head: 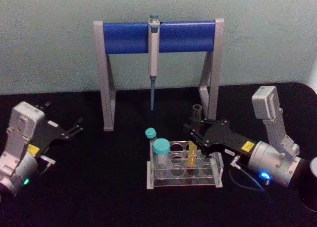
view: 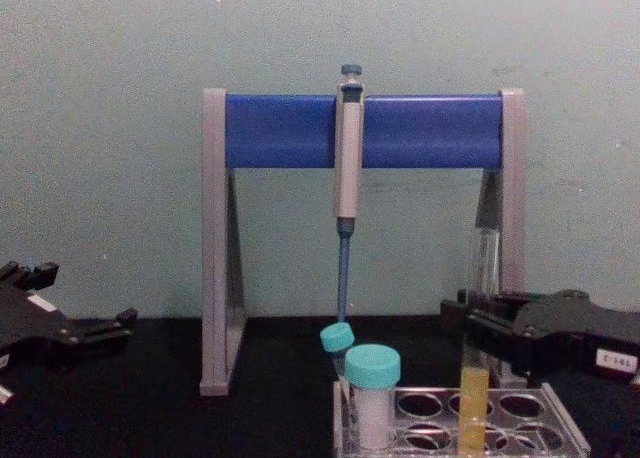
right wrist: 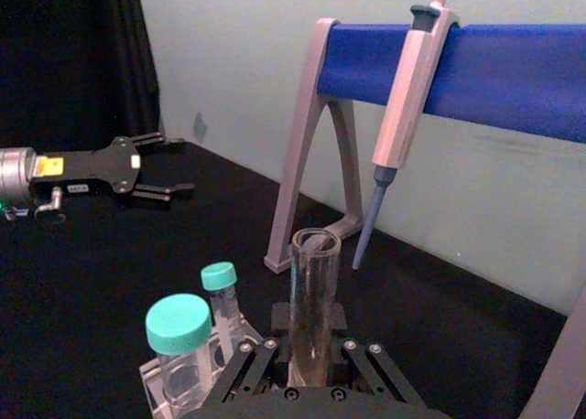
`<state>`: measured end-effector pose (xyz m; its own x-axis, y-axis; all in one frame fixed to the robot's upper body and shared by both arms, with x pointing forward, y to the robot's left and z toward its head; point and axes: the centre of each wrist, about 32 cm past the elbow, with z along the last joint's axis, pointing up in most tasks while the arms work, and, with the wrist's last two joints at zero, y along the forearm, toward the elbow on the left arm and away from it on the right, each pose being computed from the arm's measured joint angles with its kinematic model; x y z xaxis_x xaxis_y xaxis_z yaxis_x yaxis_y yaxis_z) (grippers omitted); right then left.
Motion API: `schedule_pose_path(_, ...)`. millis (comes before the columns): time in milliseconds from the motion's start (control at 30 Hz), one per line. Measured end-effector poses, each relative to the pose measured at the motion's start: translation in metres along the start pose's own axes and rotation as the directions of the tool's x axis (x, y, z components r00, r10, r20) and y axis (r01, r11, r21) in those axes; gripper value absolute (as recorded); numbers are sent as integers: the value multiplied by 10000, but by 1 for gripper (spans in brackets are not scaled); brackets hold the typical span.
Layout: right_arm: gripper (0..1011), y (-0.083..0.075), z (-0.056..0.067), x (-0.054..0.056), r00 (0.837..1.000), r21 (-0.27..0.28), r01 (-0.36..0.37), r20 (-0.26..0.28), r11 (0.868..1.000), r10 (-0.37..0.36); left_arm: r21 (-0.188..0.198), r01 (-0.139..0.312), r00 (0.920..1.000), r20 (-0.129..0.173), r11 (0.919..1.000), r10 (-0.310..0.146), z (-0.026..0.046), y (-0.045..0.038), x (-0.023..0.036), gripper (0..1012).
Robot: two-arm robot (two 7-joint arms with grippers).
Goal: Pick up the test tube from the test tube rack, shake it, then place it back into the test tube rack.
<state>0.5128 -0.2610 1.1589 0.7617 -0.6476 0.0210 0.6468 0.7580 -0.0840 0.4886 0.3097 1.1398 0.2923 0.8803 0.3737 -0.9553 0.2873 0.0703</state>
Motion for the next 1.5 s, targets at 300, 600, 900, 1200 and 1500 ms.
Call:
schedule_pose_path(300,232,1,-22,-6,10000,-106,55,15,9999,-55,0,0,10000,0,10000,0,0,0,0,1010)
schedule_pose_path(600,232,0,-19,-5,10000,-114,70,33,9999,-70,0,0,10000,0,10000,0,0,0,0,1010)
schedule_pose_path(900,303,-2,-17,-3,10000,-124,70,32,9999,-70,0,0,10000,0,10000,0,0,0,0,1009)
schedule_pose_path(1200,561,-1,-17,-4,10000,-123,70,32,9999,-69,1,0,10000,0,10000,0,0,0,0,1010)
schedule_pose_path(1500,861,-1,-16,-4,10000,-117,69,28,9999,-69,-1,0,10000,0,10000,0,0,0,0,1009)
